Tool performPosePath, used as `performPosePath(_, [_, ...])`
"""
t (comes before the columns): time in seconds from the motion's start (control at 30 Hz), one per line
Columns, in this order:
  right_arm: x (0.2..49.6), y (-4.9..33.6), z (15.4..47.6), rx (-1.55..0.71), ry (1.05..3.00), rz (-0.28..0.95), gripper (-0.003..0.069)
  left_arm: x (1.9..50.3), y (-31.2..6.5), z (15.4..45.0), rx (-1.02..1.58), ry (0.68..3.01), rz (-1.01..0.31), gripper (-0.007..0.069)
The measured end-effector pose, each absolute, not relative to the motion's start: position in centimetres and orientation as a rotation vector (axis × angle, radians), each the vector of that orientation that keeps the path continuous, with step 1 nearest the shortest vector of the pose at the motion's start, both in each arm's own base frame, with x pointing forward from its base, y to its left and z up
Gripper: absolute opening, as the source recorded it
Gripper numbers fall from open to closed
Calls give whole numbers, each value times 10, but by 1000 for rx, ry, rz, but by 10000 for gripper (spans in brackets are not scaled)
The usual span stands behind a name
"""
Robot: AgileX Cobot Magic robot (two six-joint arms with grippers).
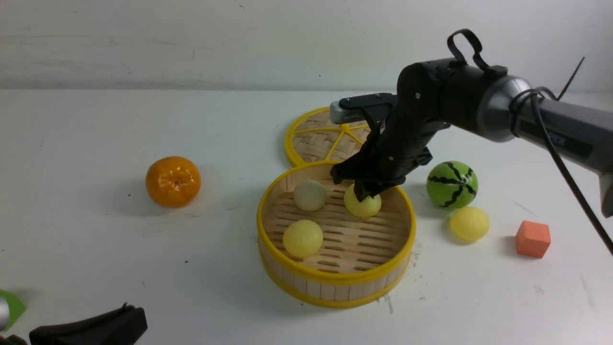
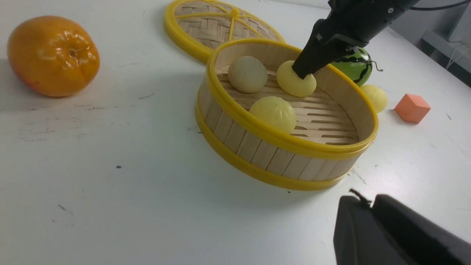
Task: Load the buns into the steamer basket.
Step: Use the right arm to put the steamed stuffed bun into the steamer, then use the right arm to grab a steamed stuffed bun
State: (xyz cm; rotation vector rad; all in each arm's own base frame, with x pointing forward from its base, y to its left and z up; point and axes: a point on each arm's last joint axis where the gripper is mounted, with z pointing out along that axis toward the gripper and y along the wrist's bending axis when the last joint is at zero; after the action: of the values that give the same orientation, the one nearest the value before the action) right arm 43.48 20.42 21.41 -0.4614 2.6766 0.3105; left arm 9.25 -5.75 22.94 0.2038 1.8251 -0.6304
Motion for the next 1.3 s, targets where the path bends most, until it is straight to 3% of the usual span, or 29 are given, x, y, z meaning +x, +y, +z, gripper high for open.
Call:
performPosePath(0.03, [435,204,214,-461,2676,311,214,92,-58,229,204,1825,-630,53])
performPosePath(0.17, [433,204,224,-466,2705,313,388,92,-58,229,204,1825,-630,57])
performPosePath(0.27, [423,200,248,-479,2721,319,445,92,-58,229,204,1825,-630,61])
performPosePath(0.33, [417,198,262,-490,2725,311,448,92,-58,229,204,1825,-630,63])
performPosePath(0.43, [397,179,305,-511,2697,220,398,92,-58,229,204,1825,-630,69])
performPosePath(0.57, [381,143,317,-412,2720,128,304,92,-58,229,204,1825,-630,72])
performPosePath(0.67, [374,91,293,-160,2809,85,192,92,-58,229,204,1825,-630,74])
performPosePath(0.8, [379,61,265,12,2858,119,165,92,-58,229,204,1825,-630,77])
performPosePath(0.97, [396,56,233,58,2871,252,246,92,-58,229,204,1825,-630,77])
performPosePath(1.1, [406,59,217,41,2856,276,307,92,-58,229,204,1825,-630,78])
performPosePath(1.3, [416,59,205,34,2833,269,324,92,-58,229,204,1825,-630,78])
